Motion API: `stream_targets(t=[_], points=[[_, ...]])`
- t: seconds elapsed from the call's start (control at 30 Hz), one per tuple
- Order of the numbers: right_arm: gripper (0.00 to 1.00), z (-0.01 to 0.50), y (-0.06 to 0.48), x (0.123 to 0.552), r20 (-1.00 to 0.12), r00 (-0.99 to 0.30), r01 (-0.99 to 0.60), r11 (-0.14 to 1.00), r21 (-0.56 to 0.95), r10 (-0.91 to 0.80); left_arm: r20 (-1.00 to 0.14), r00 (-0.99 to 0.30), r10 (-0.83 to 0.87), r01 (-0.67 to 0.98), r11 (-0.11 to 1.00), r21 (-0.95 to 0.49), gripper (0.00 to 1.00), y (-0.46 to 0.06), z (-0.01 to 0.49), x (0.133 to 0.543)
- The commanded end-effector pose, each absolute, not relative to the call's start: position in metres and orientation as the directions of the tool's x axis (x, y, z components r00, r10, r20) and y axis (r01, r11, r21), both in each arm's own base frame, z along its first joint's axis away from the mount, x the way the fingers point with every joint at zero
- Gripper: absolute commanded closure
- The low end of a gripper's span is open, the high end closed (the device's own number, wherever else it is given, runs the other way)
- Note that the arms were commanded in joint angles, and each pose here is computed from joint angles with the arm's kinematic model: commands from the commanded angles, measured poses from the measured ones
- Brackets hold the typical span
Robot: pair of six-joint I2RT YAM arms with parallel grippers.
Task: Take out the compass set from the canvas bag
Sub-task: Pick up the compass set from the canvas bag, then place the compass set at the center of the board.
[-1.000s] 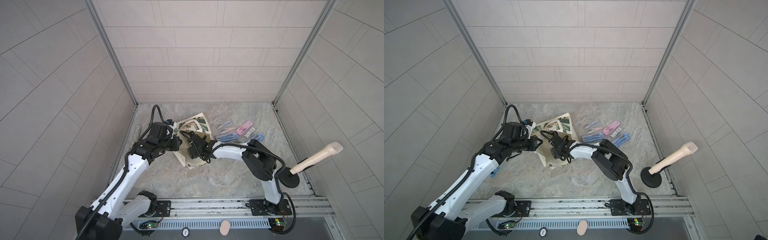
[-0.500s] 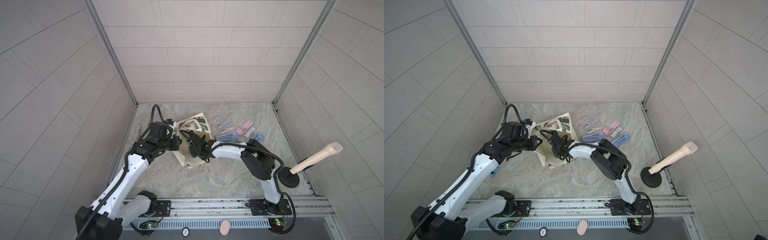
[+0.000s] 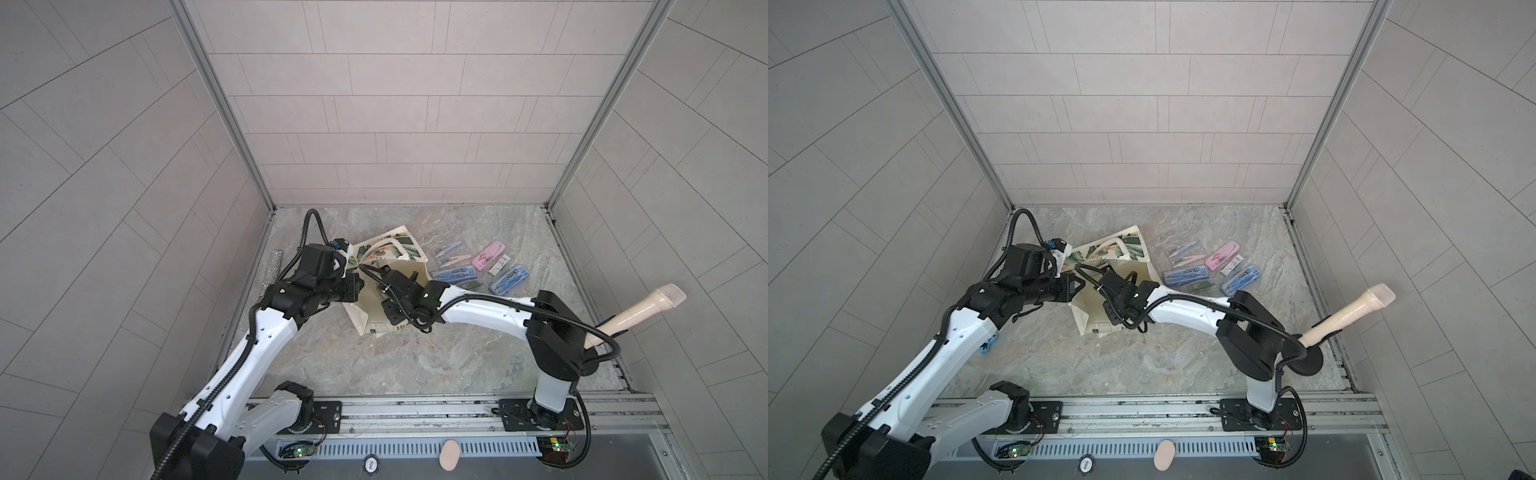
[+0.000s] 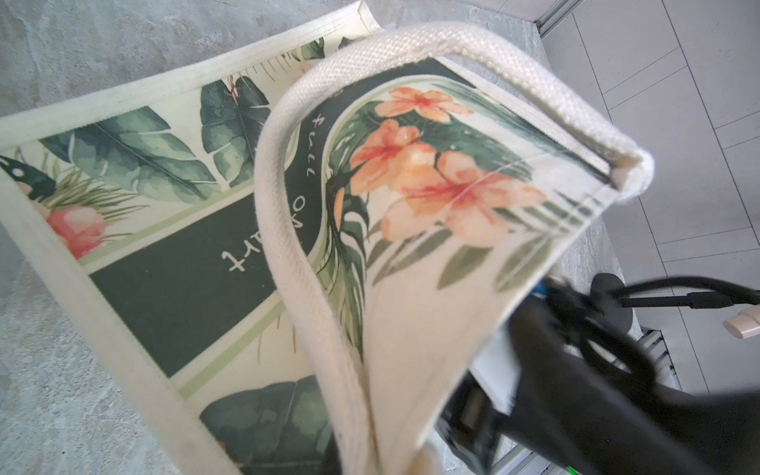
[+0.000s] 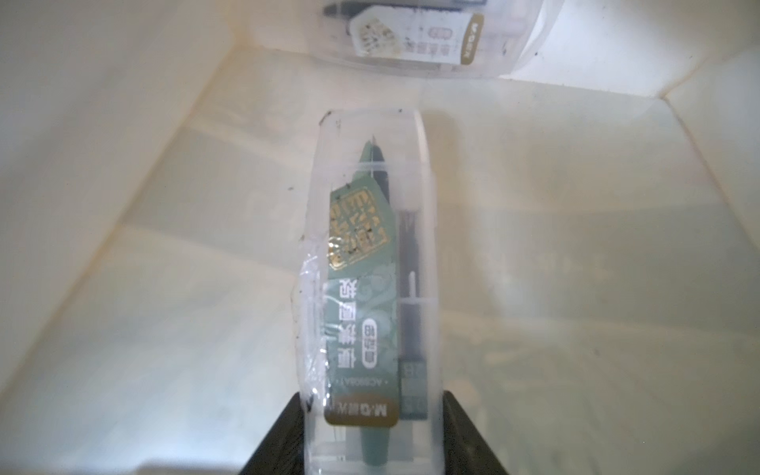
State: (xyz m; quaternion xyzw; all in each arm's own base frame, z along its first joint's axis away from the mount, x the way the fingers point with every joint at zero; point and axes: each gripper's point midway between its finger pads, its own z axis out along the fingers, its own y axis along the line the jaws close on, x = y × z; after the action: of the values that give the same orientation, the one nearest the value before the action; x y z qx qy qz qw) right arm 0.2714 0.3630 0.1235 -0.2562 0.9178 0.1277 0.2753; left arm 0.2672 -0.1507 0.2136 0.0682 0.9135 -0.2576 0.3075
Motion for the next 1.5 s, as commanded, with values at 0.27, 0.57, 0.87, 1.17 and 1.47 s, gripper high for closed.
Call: stream_targets(t=[0.27, 0.57, 0.87, 1.17, 1.47], points=[[0.60, 0.180, 0.278, 0.191, -0.541, -0.753, -0.543, 0.818, 0.192, -0.373, -0.640, -0.767, -0.039, 0.327, 0.835, -0.442, 1.00, -0.157, 0.235, 0.271], [0.63, 0.210, 0.189, 0.178, -0.692, -0.689, -0.428, 0.891, 0.150, -0.215, -0.640, -0.767, -0.040, 0.327, 0.834, -0.444, 1.00, -0.157, 0.236, 0.270], [0.64, 0.200, 0.113, 0.189, -0.656, -0.741, -0.084, 0.950, 0.302, 0.143, -0.642, -0.766, -0.038, 0.328, 0.836, -0.441, 1.00, -0.155, 0.237, 0.267], [0.64, 0.162, 0.080, 0.212, -0.480, -0.595, 0.404, 0.756, 0.514, 0.645, -0.646, -0.763, -0.038, 0.332, 0.834, -0.441, 1.00, -0.156, 0.240, 0.268], [0.62, 0.120, 0.072, 0.234, -0.439, -0.479, 0.611, 0.648, 0.454, 0.760, -0.642, -0.766, -0.030, 0.336, 0.833, -0.439, 1.00, -0.158, 0.239, 0.270]])
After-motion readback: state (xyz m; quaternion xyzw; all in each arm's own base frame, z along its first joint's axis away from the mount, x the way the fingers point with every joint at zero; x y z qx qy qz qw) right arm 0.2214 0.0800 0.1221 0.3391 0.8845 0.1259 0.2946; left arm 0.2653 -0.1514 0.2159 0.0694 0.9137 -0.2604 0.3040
